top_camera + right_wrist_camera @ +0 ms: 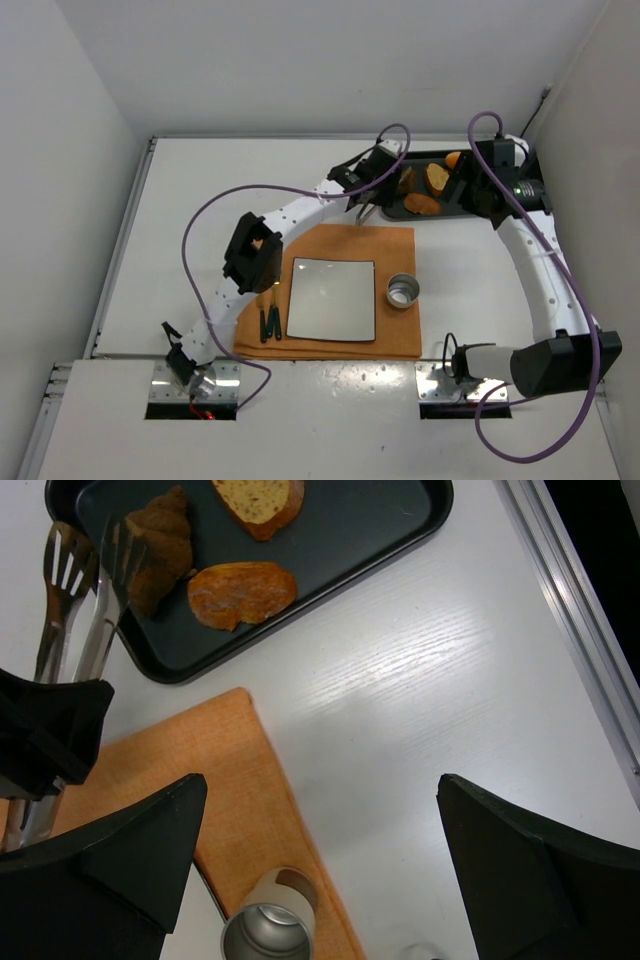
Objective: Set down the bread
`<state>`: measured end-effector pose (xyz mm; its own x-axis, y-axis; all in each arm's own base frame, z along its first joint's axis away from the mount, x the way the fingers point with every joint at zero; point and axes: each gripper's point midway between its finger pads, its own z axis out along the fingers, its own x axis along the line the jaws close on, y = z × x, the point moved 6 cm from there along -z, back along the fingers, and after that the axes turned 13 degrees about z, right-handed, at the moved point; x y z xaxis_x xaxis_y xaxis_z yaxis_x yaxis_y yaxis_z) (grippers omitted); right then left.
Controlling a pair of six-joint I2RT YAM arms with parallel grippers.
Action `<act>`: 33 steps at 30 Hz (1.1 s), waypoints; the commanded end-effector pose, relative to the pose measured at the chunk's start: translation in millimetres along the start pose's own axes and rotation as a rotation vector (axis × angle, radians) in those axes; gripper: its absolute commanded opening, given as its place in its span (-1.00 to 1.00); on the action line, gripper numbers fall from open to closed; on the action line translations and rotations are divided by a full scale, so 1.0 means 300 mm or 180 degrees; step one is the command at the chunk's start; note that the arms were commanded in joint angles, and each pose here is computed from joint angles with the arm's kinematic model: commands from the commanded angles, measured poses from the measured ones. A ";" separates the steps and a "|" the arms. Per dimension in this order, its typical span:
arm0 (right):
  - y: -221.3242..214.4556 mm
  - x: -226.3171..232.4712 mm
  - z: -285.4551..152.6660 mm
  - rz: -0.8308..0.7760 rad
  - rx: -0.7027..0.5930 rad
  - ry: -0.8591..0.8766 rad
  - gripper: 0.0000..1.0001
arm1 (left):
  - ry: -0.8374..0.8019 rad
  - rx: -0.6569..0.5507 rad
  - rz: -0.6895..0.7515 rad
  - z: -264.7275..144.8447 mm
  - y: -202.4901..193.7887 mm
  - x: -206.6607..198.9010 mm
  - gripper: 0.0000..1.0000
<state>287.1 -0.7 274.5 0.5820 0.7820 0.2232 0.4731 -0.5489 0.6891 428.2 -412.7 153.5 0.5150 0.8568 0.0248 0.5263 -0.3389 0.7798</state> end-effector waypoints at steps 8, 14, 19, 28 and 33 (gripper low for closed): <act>0.015 0.003 -0.006 0.0035 -0.0079 0.0062 1.00 | -0.0079 -0.0193 0.0070 -0.054 0.088 0.015 0.15; 0.007 -0.002 0.000 0.0025 -0.0058 0.0045 1.00 | -0.0037 -0.0129 0.0111 -0.042 0.068 0.021 0.15; 0.005 0.001 -0.001 0.0024 -0.0040 0.0069 1.00 | -0.0031 -0.0072 0.0122 -0.031 0.050 0.021 0.15; 0.002 0.004 -0.001 0.0024 -0.0022 0.0092 1.00 | 0.0037 0.0013 0.0232 0.009 0.009 0.030 0.15; -0.001 0.005 0.008 0.0014 0.0000 0.0075 1.00 | 0.0035 0.0051 0.0240 0.015 -0.001 0.029 0.15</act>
<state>286.6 1.5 270.6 0.5725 0.7878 0.2271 0.4883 -0.5501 0.6774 425.0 -406.8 131.0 0.5569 0.8262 0.0853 0.5322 -0.4339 0.7270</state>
